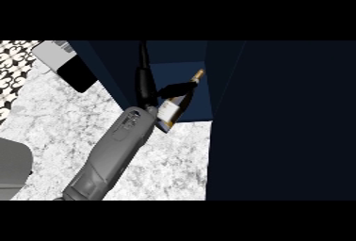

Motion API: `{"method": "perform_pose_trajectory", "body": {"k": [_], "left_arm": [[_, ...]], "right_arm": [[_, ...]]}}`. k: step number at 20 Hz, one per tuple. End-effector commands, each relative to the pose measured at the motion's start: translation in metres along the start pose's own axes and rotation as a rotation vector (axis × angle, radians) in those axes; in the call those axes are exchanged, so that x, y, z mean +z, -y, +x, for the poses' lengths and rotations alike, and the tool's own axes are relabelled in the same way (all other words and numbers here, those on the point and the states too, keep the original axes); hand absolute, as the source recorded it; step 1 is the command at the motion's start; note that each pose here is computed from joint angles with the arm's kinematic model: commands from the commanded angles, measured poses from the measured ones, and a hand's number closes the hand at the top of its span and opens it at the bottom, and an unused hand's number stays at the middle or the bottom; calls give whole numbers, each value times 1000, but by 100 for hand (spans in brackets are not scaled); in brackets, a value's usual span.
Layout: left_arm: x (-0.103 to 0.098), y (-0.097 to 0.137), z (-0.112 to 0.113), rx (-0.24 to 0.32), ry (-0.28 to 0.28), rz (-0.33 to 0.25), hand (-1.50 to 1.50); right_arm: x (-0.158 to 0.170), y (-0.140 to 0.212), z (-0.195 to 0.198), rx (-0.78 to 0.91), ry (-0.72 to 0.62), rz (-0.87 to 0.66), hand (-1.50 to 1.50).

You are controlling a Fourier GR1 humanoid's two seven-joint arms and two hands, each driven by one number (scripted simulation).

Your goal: Pick up the wine, place it into the cabinet and close the cabinet

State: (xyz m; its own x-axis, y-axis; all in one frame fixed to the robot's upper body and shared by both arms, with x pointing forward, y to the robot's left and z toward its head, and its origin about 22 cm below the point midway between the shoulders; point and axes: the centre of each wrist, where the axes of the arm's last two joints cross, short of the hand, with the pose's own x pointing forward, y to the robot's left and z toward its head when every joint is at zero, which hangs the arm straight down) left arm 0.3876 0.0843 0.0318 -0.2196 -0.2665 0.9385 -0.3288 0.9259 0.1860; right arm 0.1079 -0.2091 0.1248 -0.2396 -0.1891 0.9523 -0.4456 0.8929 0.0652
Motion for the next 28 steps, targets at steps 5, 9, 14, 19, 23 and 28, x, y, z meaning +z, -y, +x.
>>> {"method": "perform_pose_trajectory", "body": {"k": [5,9,14,19,23,28], "left_arm": [[13,-1,2,137,49,-94,-150],[31,6,20,174,54,-168,-150],[63,-23,9,273,31,-183,-150],[94,-42,30,330,28,-189,-150],[101,-78,38,314,39,-269,-150],[103,-117,40,293,54,-250,-150]], "right_arm": [[8,-5,35,27,43,-20,-150],[12,-11,48,39,28,-34,-150],[13,-17,41,38,41,-87,-150],[3,-5,29,65,22,-85,-150],[14,-18,34,76,-6,-92,-150],[20,-9,54,113,9,-69,-150]]}}
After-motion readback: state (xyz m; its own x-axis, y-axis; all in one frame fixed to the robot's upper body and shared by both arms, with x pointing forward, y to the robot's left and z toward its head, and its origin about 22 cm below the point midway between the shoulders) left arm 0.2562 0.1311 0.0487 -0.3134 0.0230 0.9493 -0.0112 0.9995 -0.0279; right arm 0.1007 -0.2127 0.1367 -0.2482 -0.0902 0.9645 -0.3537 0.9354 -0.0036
